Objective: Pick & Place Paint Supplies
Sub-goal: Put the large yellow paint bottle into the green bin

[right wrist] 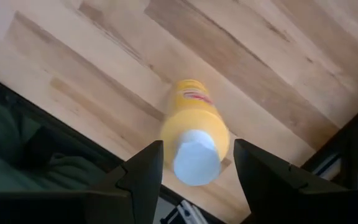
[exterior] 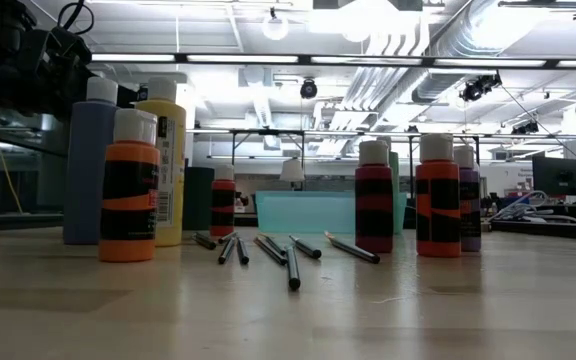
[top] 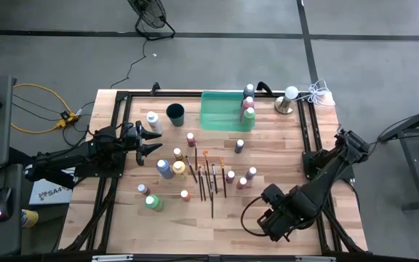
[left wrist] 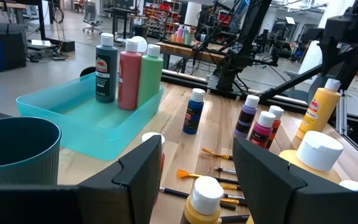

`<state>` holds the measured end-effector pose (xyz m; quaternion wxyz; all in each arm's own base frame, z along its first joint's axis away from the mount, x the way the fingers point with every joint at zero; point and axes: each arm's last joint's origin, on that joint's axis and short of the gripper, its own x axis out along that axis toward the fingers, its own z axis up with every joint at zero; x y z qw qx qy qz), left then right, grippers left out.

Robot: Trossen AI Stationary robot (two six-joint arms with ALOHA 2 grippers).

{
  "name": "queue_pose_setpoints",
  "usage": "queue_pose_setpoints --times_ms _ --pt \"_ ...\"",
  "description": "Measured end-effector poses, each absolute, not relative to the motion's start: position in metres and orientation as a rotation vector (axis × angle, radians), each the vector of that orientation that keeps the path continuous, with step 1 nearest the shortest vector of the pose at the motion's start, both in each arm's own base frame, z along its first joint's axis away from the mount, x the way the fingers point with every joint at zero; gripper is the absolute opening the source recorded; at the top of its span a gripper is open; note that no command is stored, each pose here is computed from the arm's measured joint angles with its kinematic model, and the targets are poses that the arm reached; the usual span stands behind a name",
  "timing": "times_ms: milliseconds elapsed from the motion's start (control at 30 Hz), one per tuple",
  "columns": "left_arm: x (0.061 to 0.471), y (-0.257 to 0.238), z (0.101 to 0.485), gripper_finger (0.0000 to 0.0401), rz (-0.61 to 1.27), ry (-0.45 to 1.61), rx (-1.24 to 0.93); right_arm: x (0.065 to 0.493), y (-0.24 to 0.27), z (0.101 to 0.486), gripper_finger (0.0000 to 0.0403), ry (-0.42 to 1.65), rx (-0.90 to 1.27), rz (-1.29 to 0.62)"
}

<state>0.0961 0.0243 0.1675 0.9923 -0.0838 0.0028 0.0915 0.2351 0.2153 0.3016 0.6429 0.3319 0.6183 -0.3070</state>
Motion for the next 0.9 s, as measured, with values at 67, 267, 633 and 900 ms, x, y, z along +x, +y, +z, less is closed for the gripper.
queue_pose_setpoints --times_ms 67,267,633,900 --pt "0.096 0.024 0.167 0.0194 0.183 0.006 -0.168 0.237 0.217 0.299 0.0190 1.413 0.751 -0.705" --pt "0.096 0.024 0.167 0.0194 0.183 0.006 -0.168 0.239 0.223 0.290 0.0190 1.468 0.769 -0.731" --pt "0.096 0.024 0.167 0.0194 0.183 0.006 -0.168 0.239 0.224 0.288 0.0140 1.465 0.752 -0.742" --pt "0.096 0.024 0.168 0.0194 0.183 0.006 -0.168 0.238 0.223 0.288 0.0116 1.474 0.734 -0.728"
